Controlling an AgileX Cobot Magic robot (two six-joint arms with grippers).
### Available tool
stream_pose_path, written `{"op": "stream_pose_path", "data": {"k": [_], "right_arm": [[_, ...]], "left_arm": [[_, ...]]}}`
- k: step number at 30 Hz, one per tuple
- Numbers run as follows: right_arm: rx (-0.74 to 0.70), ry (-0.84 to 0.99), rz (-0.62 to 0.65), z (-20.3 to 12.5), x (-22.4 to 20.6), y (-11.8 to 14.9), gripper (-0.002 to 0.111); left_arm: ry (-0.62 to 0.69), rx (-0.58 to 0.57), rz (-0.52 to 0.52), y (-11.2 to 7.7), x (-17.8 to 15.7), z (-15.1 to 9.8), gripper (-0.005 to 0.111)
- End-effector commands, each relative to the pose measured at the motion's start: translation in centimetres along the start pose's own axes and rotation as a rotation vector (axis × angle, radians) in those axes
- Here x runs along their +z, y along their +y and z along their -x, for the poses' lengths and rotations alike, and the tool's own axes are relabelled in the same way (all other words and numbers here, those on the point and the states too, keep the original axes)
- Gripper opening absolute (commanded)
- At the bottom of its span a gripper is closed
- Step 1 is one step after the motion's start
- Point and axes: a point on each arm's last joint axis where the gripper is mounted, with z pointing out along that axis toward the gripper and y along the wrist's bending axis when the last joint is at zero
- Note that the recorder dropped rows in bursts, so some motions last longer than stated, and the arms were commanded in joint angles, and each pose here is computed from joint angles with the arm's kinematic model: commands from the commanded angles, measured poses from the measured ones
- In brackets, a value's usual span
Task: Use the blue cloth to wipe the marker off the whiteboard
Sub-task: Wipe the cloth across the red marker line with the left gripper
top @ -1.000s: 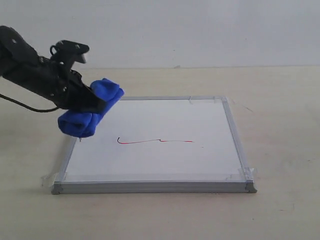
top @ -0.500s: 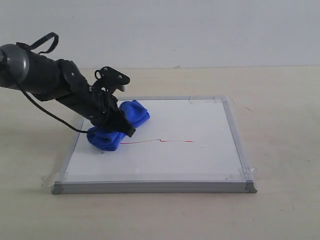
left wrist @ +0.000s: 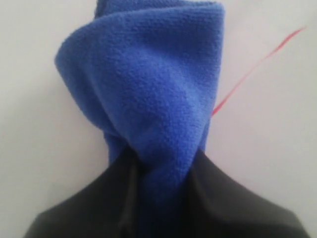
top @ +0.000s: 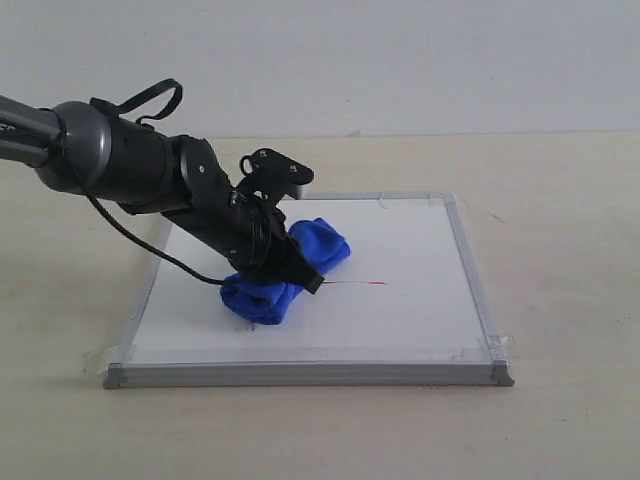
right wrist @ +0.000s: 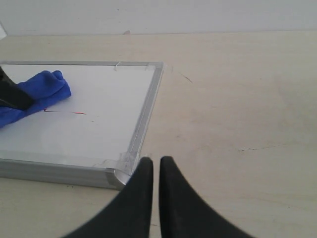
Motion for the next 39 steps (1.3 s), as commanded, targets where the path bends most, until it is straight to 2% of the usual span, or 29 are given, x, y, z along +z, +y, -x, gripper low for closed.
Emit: {"op": "stream_pose_path", "data": {"k": [1,4,6,8,11,14,19,22,24,25,26,30,32,35,37,39], "right_arm": [[-0.003,-0.011,0.001,0.1,0.0,0.0,0.001],[-0.003,-0.011,0.001,0.1,0.0,0.0,0.001],[-0.003,-0.011,0.001,0.1,0.0,0.0,0.001],[-0.003,-0.011,0.001,0.1,0.0,0.0,0.001],[-0.003,-0.011,0.001,0.1,0.0,0.0,0.001],[-0.003,-0.011,0.001,0.1,0.0,0.0,0.001],[-0.003,-0.011,0.001,0.1,0.0,0.0,0.001],[-0.003,-0.011,0.001,0.1,0.0,0.0,0.001],[-0.003,-0.011,0.001,0.1,0.0,0.0,0.001],[-0.003,-0.011,0.001,0.1,0.0,0.0,0.001],[-0.003,-0.011,0.001,0.1,0.0,0.0,0.001],[-0.003,-0.011,0.001,0.1,0.0,0.0,0.001],[-0.003,-0.011,0.001,0.1,0.0,0.0,0.001],[-0.003,-0.011,0.001,0.1,0.0,0.0,0.001],[-0.003,-0.011,0.001,0.1,0.0,0.0,0.001],[-0.003,-0.011,0.001,0.1,0.0,0.0,0.001]], "left_arm": [[0.138,-0.263,0.053,5.3,0.6,-3.6,0.004],[0.169,-0.390,0.071,8.6,-0.3,-5.0,0.004],[0.212,-0.419,0.055,9.3,-0.6,-5.7,0.004],[0.237,-0.435,0.034,9.1,-0.7,-6.0,0.004],[0.243,-0.419,-0.036,7.2,-0.3,-5.3,0.004],[0.246,-0.327,-0.099,3.9,0.3,-4.3,0.004],[0.305,-0.050,-0.196,-3.3,1.2,-3.5,0.004],[0.325,0.089,-0.178,-4.7,1.3,-3.5,0.004],[0.354,0.102,-0.125,-4.2,1.0,-3.7,0.004],[0.379,0.084,-0.066,-3.3,0.8,-3.8,0.004],[0.398,0.081,0.009,-2.0,0.5,-4.0,0.004],[0.510,-0.080,0.370,3.8,-1.0,-5.4,0.004],[0.542,-0.141,0.449,5.6,-1.7,-6.0,0.004],[0.555,-0.199,0.408,6.5,-1.8,-6.5,0.004],[0.557,-0.195,0.306,5.6,-1.5,-6.5,0.004],[0.539,-0.169,0.162,4.0,-1.1,-6.1,0.004]]}}
